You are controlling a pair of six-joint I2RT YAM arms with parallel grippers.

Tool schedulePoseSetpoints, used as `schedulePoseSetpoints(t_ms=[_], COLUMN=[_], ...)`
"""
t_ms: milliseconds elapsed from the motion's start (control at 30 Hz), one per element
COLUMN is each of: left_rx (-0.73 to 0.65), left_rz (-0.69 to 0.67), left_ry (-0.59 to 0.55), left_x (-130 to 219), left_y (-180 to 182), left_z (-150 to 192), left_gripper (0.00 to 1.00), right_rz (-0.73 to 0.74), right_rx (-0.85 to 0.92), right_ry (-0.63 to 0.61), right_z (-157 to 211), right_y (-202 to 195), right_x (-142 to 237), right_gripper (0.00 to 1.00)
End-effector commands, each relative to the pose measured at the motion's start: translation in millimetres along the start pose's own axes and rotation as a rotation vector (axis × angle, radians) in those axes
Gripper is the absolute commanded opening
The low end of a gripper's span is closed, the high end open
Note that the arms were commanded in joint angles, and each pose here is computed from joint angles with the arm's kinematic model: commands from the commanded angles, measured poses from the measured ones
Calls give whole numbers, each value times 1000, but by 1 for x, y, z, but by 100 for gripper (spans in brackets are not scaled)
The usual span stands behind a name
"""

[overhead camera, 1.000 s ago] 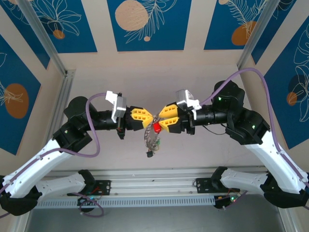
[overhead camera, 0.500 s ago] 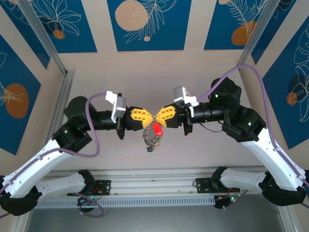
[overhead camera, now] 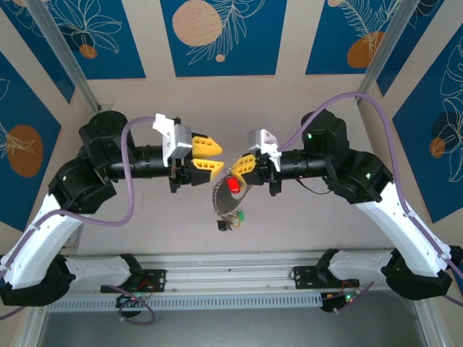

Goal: Put the keys on the keyring

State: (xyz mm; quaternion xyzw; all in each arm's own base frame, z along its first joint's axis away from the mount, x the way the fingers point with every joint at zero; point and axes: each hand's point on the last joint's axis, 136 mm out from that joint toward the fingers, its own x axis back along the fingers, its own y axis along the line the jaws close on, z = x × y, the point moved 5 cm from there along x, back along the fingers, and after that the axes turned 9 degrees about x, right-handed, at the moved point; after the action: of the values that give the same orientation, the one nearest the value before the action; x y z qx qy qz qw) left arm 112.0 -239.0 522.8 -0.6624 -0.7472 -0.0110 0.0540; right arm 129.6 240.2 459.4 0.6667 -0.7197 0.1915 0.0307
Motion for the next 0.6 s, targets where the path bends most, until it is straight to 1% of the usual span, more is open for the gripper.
schedulePoseSetpoints(t_ms=[0, 133, 333, 433, 500, 567], left_rx=[38, 62, 75, 78, 76, 76], left_rz=[-37, -40, -27, -16, -13, -17], left_ry=[183, 235, 271, 281, 280, 281], left_x=[-5, -10, -15, -16, -16, -15], left_y=[9, 13, 15, 15, 14, 14], left_z=[30, 37, 43, 45, 44, 45], left_gripper=[35, 35, 34, 23, 22, 16], right_rz=[27, 13, -19, -29, -29, -31], right_rx=[88, 116, 144, 150, 152, 156], right_ry=[-20, -21, -6, -1, 7, 10], right_z=[-15, -19, -21, -22, -21, -21], right_y=[-1, 2, 9, 11, 11, 11], right_x=[9, 8, 6, 5, 3, 2], right_gripper=[0, 0, 0, 0, 0, 0])
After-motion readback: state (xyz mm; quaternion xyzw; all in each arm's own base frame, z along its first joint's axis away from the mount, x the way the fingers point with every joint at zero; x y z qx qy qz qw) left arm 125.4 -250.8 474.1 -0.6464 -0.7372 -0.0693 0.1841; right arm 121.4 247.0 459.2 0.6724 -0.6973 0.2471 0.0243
